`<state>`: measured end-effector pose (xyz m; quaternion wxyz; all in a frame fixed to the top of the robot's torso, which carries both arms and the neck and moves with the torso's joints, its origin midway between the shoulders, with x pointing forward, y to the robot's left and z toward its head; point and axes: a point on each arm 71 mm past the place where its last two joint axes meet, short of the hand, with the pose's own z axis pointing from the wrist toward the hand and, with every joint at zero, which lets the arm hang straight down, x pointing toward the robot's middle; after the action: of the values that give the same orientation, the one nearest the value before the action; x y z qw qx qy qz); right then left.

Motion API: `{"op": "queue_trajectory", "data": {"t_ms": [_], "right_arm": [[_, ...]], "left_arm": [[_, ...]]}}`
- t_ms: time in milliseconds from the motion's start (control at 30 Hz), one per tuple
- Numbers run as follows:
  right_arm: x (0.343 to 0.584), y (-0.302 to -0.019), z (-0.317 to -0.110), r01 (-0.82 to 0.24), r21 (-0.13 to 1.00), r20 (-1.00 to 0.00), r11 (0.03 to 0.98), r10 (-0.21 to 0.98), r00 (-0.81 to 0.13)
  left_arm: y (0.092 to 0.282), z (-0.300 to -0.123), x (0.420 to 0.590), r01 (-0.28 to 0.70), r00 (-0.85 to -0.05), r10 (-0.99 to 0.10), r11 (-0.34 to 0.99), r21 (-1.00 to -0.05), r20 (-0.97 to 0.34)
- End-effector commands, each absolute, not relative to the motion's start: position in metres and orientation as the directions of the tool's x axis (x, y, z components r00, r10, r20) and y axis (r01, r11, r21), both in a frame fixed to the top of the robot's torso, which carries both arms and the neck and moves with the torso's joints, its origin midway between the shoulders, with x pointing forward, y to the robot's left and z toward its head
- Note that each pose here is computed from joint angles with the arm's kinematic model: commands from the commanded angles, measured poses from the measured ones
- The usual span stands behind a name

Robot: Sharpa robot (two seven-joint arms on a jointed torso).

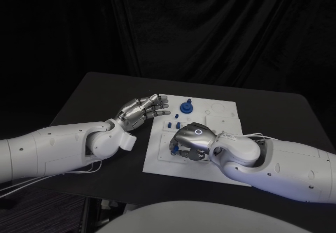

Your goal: Assemble the parts on the task board

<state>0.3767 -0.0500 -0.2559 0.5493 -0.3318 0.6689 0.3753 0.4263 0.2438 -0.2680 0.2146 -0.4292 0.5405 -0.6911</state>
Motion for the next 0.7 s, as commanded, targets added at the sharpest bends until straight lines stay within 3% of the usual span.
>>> {"op": "queue_trajectory", "data": {"t_ms": [33,700], "right_arm": [[0.3756,-0.0488,-0.2568,-0.856,0.132,-0.986,0.499,-0.026,-0.167],[0.378,-0.0479,-0.2638,-0.849,0.132,-0.983,0.512,-0.041,-0.177]], "left_arm": [[0.2418,-0.2676,0.4258,-0.167,-0.552,-0.746,-0.339,-0.926,0.373],[0.2409,-0.2681,0.4265,-0.17,-0.555,-0.743,-0.339,-0.925,0.374]]}}
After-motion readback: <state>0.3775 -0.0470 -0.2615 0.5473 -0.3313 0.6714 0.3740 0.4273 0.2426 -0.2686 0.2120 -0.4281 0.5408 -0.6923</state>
